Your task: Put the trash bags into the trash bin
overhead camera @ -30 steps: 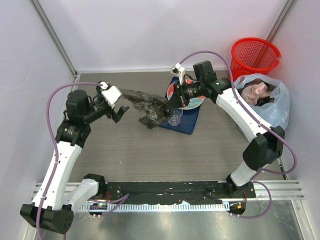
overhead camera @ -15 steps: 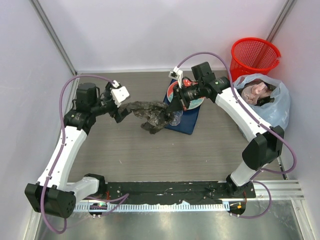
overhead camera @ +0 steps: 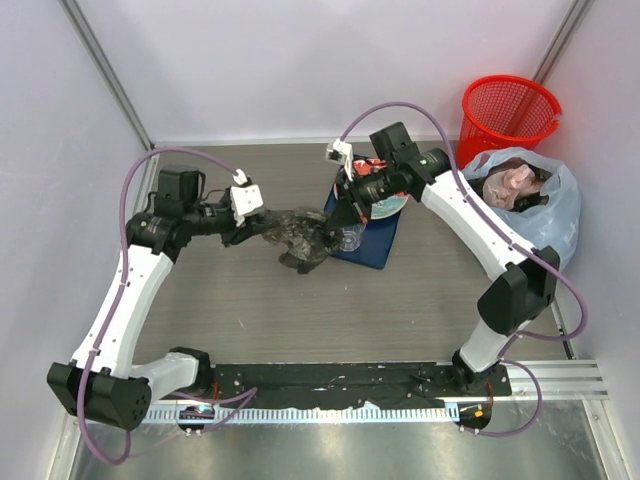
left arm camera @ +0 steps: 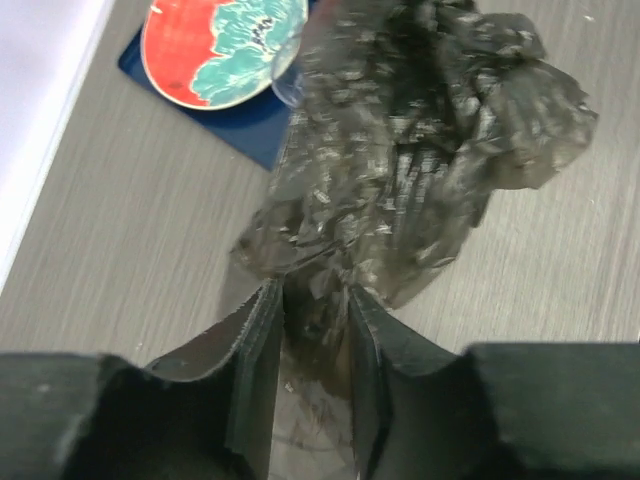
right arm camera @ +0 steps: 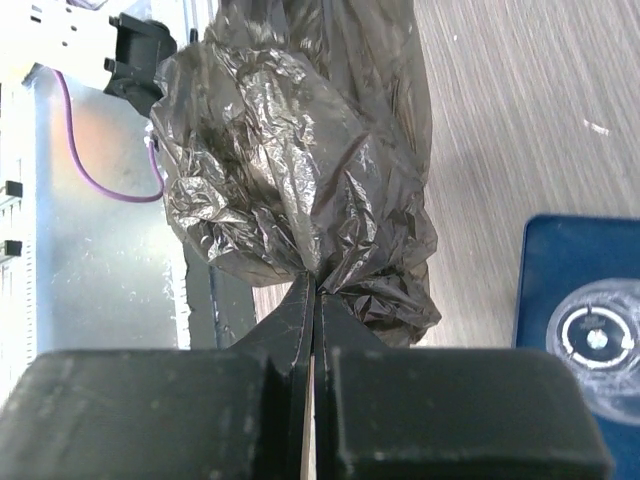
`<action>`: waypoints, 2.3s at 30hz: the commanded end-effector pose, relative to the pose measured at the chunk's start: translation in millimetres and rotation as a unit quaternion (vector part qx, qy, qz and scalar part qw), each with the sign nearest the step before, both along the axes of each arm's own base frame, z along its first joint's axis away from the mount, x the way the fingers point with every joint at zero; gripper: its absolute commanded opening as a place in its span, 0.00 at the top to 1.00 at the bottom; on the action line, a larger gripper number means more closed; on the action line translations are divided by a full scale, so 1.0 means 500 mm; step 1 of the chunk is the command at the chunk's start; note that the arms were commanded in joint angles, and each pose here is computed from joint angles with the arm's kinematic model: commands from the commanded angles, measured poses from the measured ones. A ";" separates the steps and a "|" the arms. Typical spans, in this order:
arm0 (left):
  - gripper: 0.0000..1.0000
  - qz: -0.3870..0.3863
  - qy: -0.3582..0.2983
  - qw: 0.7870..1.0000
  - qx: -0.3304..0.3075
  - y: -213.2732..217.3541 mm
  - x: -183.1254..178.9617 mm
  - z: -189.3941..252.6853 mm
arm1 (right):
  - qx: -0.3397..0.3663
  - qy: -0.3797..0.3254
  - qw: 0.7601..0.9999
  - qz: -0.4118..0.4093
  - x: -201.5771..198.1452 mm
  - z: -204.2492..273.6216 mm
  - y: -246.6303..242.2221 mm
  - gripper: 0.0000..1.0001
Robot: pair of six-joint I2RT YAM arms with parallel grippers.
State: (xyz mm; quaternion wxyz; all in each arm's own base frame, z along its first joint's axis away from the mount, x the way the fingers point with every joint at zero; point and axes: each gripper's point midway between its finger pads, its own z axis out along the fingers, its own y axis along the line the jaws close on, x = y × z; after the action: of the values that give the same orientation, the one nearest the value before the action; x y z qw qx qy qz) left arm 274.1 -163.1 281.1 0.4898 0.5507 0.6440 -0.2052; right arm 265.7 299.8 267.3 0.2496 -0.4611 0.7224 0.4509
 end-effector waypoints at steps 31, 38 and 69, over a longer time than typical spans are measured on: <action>1.00 0.218 0.331 0.812 -0.428 0.045 0.072 0.203 | 0.066 -0.181 0.981 -0.030 0.136 0.080 0.103 0.20; 1.00 0.185 0.354 0.811 -0.426 0.031 0.053 0.222 | 0.102 -0.261 0.958 -0.065 0.195 0.089 0.143 0.12; 1.00 0.249 0.329 0.822 -0.391 0.080 0.127 0.202 | 0.161 -0.170 0.971 -0.043 0.108 0.090 0.167 0.99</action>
State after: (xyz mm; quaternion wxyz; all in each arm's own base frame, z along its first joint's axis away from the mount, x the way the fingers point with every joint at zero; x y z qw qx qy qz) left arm 298.3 -149.4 376.8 0.3805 0.0289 0.7269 -0.5709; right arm 342.1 389.7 275.0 0.4679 -0.4546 0.6187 0.4377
